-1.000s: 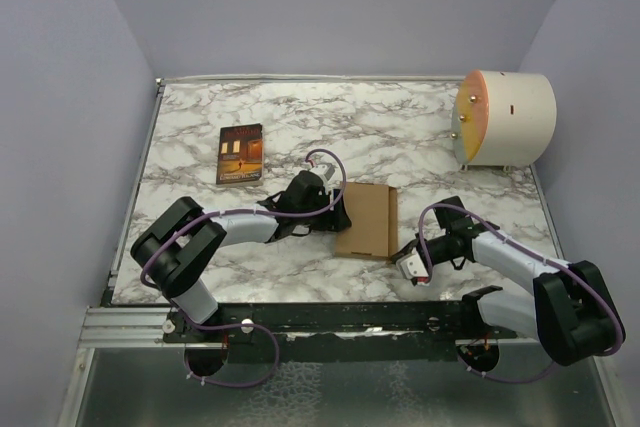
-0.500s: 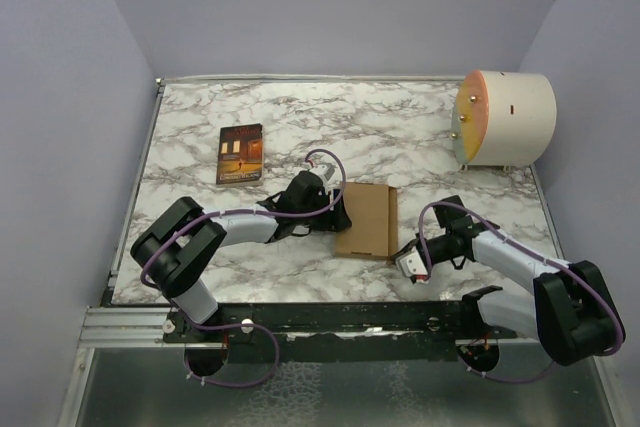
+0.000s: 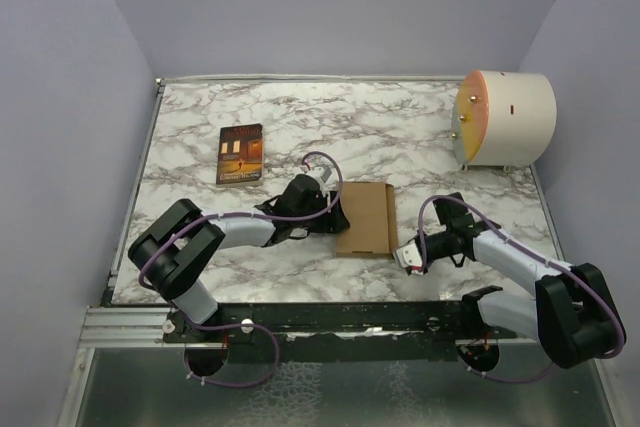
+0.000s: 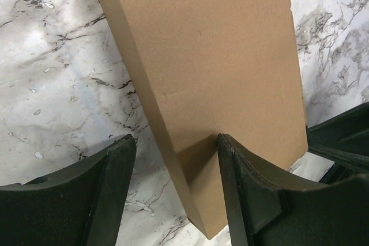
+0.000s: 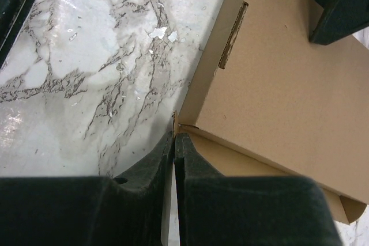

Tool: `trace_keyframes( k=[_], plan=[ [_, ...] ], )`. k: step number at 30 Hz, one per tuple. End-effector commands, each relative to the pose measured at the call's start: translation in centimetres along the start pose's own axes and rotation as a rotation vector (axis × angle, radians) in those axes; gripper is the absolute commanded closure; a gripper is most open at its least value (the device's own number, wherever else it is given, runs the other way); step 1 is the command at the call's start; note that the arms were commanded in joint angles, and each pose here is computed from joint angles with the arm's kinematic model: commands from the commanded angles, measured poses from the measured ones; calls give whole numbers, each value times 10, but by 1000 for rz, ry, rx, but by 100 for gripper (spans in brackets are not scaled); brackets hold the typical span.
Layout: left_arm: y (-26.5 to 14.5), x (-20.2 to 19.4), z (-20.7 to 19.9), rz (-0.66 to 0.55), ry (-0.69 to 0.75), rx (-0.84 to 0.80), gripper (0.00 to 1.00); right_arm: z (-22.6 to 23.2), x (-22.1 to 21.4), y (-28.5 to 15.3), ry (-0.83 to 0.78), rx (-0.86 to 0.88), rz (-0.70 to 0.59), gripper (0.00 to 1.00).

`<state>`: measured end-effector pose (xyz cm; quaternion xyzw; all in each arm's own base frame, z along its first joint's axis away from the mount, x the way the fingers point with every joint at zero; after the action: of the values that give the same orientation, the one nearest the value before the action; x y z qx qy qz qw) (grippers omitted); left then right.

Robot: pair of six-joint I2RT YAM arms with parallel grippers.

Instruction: Fold the paper box

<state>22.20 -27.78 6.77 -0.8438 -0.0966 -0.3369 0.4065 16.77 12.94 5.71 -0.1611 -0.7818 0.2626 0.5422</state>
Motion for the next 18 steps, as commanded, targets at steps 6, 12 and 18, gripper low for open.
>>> trace_keyframes(
  k=[6, 12, 18],
  plan=[
    [-4, -22, 12, 75, -26, 49, 39, -17, 2, -6, 26, -63, 37, 93],
    [-3, -23, 13, 78, -31, 51, 39, -18, -1, -7, 55, -63, 59, 90],
    [-2, -20, 11, 76, -35, 42, 40, -14, 1, -6, 32, -47, 45, 85]
  ],
)
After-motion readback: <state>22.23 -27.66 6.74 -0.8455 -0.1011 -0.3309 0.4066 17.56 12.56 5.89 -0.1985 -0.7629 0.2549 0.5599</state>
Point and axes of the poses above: each gripper's point midway between its finger pads, its own y axis out along the fingers, its own z axis along the line the jaws close on, x = y × z, the point moved 5 cm from there along -y, back along the fingers, and after that the axes turned 12 degrees about y, right-handed, at the moved point
